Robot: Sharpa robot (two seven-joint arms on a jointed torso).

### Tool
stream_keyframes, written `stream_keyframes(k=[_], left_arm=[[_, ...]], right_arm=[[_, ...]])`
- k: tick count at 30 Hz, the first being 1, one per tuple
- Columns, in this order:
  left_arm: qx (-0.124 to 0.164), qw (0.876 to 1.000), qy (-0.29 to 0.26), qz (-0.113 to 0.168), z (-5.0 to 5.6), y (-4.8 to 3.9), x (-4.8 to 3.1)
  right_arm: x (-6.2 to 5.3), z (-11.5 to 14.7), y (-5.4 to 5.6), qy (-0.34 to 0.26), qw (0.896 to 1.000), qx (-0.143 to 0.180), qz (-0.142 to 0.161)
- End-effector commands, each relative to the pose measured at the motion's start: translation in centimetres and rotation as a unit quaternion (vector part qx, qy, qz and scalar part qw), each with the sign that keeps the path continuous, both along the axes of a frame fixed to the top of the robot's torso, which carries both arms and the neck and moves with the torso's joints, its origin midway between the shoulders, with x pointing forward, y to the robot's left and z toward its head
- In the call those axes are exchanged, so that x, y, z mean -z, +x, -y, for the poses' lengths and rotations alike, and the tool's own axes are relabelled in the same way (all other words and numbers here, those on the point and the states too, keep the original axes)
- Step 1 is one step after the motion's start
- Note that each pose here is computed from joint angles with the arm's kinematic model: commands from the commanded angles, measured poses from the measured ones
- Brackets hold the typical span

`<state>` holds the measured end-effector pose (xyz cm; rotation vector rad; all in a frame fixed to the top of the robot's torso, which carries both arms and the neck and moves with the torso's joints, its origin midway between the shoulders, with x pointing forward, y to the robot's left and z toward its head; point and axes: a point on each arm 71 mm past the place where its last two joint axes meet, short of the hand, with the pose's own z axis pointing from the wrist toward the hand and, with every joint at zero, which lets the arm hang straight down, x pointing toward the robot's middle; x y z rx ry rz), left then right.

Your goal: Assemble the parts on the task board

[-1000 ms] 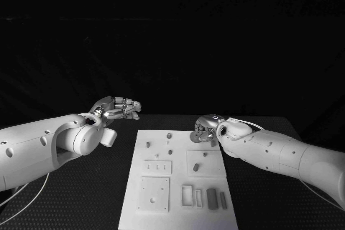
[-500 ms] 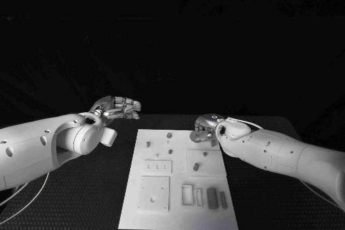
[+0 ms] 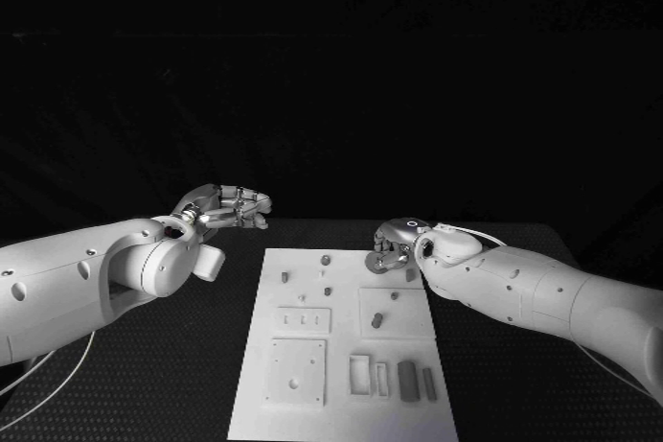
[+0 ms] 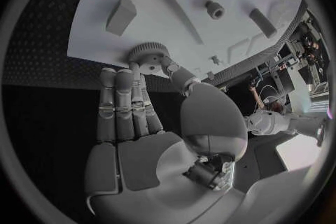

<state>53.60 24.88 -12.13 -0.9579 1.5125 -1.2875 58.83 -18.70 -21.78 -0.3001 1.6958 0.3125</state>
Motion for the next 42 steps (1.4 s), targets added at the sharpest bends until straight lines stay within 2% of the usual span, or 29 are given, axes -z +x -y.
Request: stream_keyframes(k=[1, 9, 20, 27, 42], left_arm=[[0.006, 1.0, -0.001, 0.005, 0.16, -0.02, -0.14], [0.005, 1.0, -0.001, 0.005, 0.13, -0.03, -0.14], [0.005, 1.0, -0.001, 0.005, 0.1, -0.06, -0.15], [0.004, 1.0, -0.001, 0.005, 0.08, -0.08, -0.15], [0.004, 1.0, -0.001, 0.005, 0.04, -0.11, -0.15]], right_arm=[[3.2, 0.0, -1.14, -0.032, 0.995, -0.01, -0.092], [3.38, 0.04, -1.18, -0.046, 0.994, -0.011, -0.101], [3.25, -0.4, -1.22, -0.068, 0.994, -0.011, -0.08], [3.46, -0.5, -1.28, -0.078, 0.993, -0.01, -0.092], [3.2, -0.81, -1.45, -0.06, 0.994, -0.014, -0.085]])
